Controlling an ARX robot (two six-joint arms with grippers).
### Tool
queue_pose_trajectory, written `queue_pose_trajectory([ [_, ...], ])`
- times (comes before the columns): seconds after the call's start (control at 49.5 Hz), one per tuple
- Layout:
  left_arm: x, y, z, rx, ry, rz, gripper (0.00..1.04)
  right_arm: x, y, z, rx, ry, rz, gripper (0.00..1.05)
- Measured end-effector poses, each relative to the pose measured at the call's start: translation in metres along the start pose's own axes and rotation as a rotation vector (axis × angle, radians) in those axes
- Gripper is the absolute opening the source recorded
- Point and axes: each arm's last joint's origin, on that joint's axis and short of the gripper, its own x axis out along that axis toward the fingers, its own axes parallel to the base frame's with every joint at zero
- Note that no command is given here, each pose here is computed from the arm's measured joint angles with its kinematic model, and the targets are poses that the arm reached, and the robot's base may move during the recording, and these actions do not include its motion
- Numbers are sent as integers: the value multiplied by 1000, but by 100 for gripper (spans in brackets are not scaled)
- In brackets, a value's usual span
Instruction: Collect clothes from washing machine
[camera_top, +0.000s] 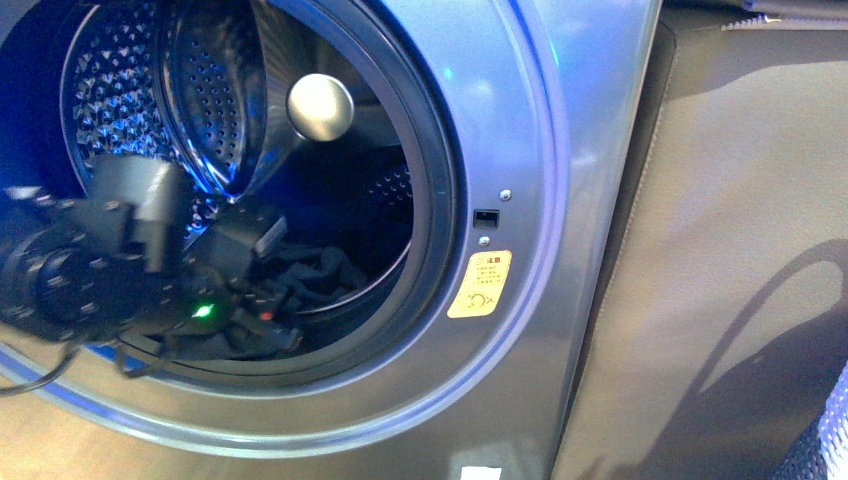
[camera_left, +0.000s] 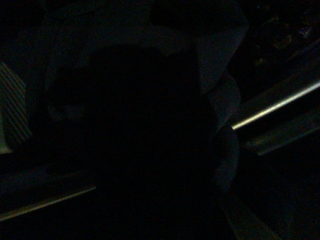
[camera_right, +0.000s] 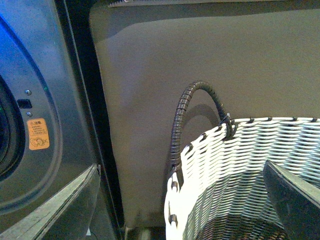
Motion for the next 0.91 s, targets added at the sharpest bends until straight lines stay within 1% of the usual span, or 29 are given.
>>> queue_pose_trajectory([
  [0.121,-14,1,-7,-5,-9,-21,8,0,0,0,0,0,0,97],
  [0.303,-39,2,-15,-14,-33,-45,8,0,0,0,0,0,0,97],
  [0.506,-75,7,-8,-26,-110,-61,8,0,0,0,0,0,0,97],
  [0.688,-117,10,11,-23,-229,-89,8,0,0,0,0,0,0,97],
  [0.91,-181,17,55,-18,-412,-134,8,0,0,0,0,0,0,97],
])
